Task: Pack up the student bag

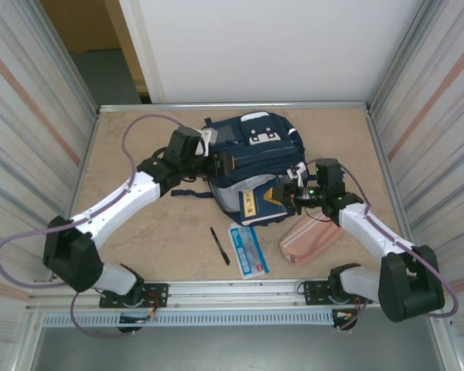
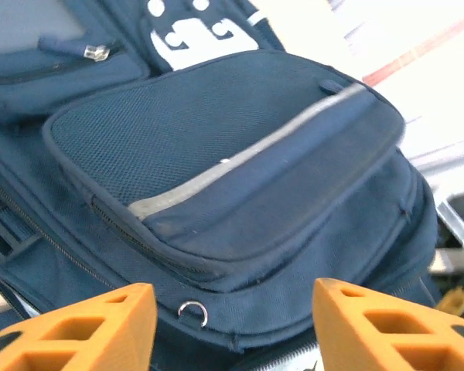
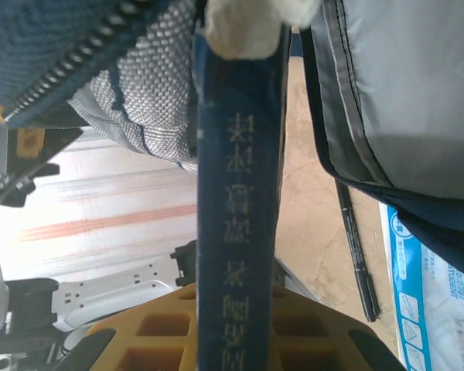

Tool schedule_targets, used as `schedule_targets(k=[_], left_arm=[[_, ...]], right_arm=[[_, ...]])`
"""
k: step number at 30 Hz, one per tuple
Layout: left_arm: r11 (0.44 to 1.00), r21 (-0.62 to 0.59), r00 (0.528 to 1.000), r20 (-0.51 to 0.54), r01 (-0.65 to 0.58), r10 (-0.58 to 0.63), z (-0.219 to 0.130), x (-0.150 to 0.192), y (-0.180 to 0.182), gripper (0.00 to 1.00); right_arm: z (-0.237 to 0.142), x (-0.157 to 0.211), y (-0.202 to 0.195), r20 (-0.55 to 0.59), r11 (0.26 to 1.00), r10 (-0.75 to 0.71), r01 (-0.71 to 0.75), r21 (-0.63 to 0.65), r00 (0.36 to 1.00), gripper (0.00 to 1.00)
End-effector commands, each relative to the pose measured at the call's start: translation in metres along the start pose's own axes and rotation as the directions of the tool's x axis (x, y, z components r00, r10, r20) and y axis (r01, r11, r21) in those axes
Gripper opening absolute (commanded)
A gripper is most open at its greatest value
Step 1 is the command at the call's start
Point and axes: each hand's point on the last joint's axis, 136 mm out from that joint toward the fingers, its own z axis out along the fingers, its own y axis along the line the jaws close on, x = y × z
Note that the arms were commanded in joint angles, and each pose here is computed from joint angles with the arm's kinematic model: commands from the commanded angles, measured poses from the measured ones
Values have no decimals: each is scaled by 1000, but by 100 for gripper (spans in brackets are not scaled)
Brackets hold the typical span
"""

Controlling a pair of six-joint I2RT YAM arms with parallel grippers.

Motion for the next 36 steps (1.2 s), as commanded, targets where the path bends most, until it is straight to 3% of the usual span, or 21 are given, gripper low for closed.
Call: schedule_targets(k=[1,4,7,8,9,12,18,25,27,30,33,36], left_arm=[[871,-23,869,69,-490,490,-11,8,-27,64],[676,-85,676,30,-732,736,-1,33,-35,76],[531,-170,534,29,-830,845,11,38,-37,98],[497,-193,503,21,-846,864,15,37,-35,99],[476,-221,488,3,-851,873,19,33,-32,99],[498,-282,529,-44,-820,847,26,13,-30,99],[464,-352,516,-65,-813,854,39,-12,-34,99],[363,-389,439,-125,-846,890,65,-9,-25,98],[319,-394,407,-163,-862,899,74,-6,-23,86],[277,-428,384,-186,-860,904,78,-12,-26,49],[299,-460,397,-131,-836,908,67,-28,-38,11],[324,-530,404,-39,-784,914,42,-55,-53,5]], right_arm=[[-3,-11,35,25,981,-179,180,-67,984,0],[-4,-11,43,17,978,-193,194,-82,981,0],[-5,-11,47,21,973,-218,218,-80,976,0],[-5,-12,46,20,973,-220,221,-75,975,0],[-5,-12,46,15,973,-219,220,-71,976,0],[-2,-11,41,2,977,-204,204,-65,979,0],[7,-4,34,-28,976,-212,210,-51,977,0],[16,0,26,-55,978,-204,202,-42,977,0],[17,0,25,-55,980,-198,196,-40,979,0],[18,2,18,-59,983,-182,180,-27,982,0],[19,5,0,-69,993,-114,116,21,991,0],[21,9,-18,-72,996,-70,74,55,995,0]])
